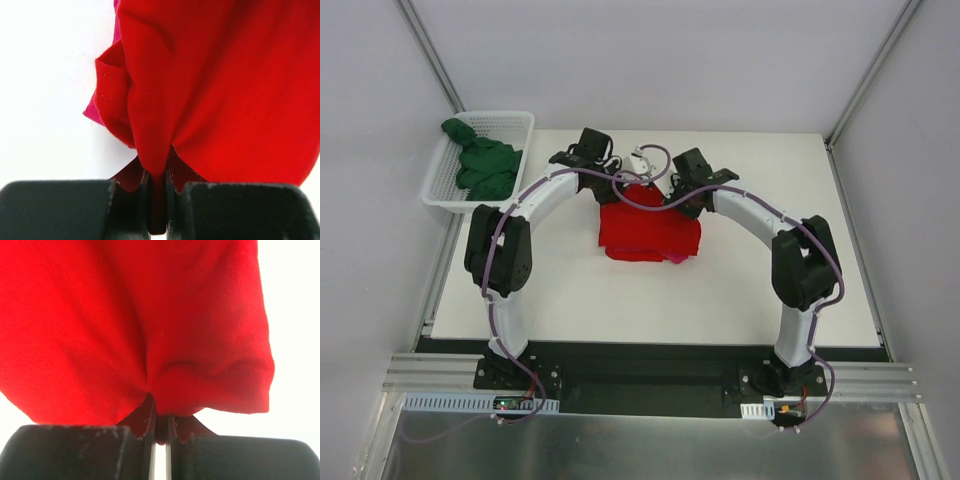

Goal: Fold and stack the t-shirts
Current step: Put the neatly folded tshirt into the corner of the board with the right arm

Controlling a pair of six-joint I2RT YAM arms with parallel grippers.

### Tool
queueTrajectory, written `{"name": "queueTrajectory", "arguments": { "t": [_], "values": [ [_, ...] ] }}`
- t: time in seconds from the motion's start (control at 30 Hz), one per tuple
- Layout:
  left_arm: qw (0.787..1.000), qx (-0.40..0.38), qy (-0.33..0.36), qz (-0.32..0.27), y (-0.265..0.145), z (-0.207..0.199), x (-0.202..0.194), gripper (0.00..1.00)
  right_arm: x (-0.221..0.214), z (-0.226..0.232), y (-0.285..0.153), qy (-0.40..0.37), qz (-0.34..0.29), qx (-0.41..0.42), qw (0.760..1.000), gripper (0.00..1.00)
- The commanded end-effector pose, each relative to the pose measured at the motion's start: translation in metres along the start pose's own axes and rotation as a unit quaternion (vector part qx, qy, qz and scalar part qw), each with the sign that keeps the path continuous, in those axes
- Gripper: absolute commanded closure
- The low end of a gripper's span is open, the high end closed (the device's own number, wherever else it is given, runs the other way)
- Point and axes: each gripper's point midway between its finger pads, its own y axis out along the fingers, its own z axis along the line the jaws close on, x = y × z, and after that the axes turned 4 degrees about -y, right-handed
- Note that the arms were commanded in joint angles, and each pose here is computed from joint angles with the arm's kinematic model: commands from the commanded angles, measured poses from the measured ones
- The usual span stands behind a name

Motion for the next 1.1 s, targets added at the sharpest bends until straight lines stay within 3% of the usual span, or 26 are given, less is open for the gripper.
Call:
{"name": "queueTrajectory", "arguments": {
  "t": [0.0,0.4,0.43,0.47,0.5,0.53,0.57,0.6,0.63,0.67,0.7,0.8,1.07],
  "values": [
    [0.999,-0.010,0.028,0.014,0.013,0.001,-0.005,1.00,0.032,-0.020,0.001,-0.006,-0.048,-0.022,0.999,0.99],
    [0.999,-0.005,0.027,0.044,0.029,0.009,-0.023,0.99,0.043,-0.026,0.008,-0.007,-0.060,-0.021,0.998,0.99],
    [0.999,-0.002,0.024,0.045,0.028,0.010,-0.023,0.93,0.044,-0.028,0.007,-0.005,-0.062,-0.023,0.998,0.94],
    [0.999,-0.001,0.021,0.044,0.029,0.011,-0.022,0.70,0.044,-0.027,0.007,-0.005,-0.062,-0.022,0.998,0.87],
    [0.999,0.005,0.020,0.048,0.028,0.013,-0.023,0.61,0.045,-0.028,0.007,-0.002,-0.062,-0.024,0.998,0.72],
    [0.999,0.008,0.014,0.050,0.028,0.013,-0.024,0.54,0.045,-0.029,0.006,-0.001,-0.062,-0.027,0.998,0.65],
    [0.999,0.010,0.011,0.052,0.027,0.014,-0.025,0.48,0.045,-0.029,0.005,-0.001,-0.062,-0.028,0.998,0.46],
    [0.998,0.014,0.009,0.055,0.026,0.015,-0.026,0.28,0.045,-0.029,0.004,0.001,-0.063,-0.029,0.998,0.36],
    [0.998,0.022,0.005,0.059,0.024,0.017,-0.027,0.20,0.045,-0.029,0.003,0.002,-0.063,-0.030,0.998,0.30],
    [0.998,0.023,0.004,0.062,0.024,0.016,-0.029,0.17,0.046,-0.029,0.000,0.001,-0.064,-0.032,0.997,0.10],
    [0.998,0.027,0.002,0.064,0.021,0.016,-0.029,0.11,0.045,-0.031,-0.001,0.004,-0.064,-0.037,0.997,0.05],
    [0.997,0.040,0.001,0.070,0.012,0.017,-0.031,0.01,0.048,-0.039,-0.015,0.013,-0.069,-0.057,0.996,0.03],
    [0.985,0.146,-0.003,0.088,-0.031,0.051,-0.019,0.01,0.067,-0.072,-0.064,0.035,-0.126,-0.136,0.982,0.03]
  ]
}}
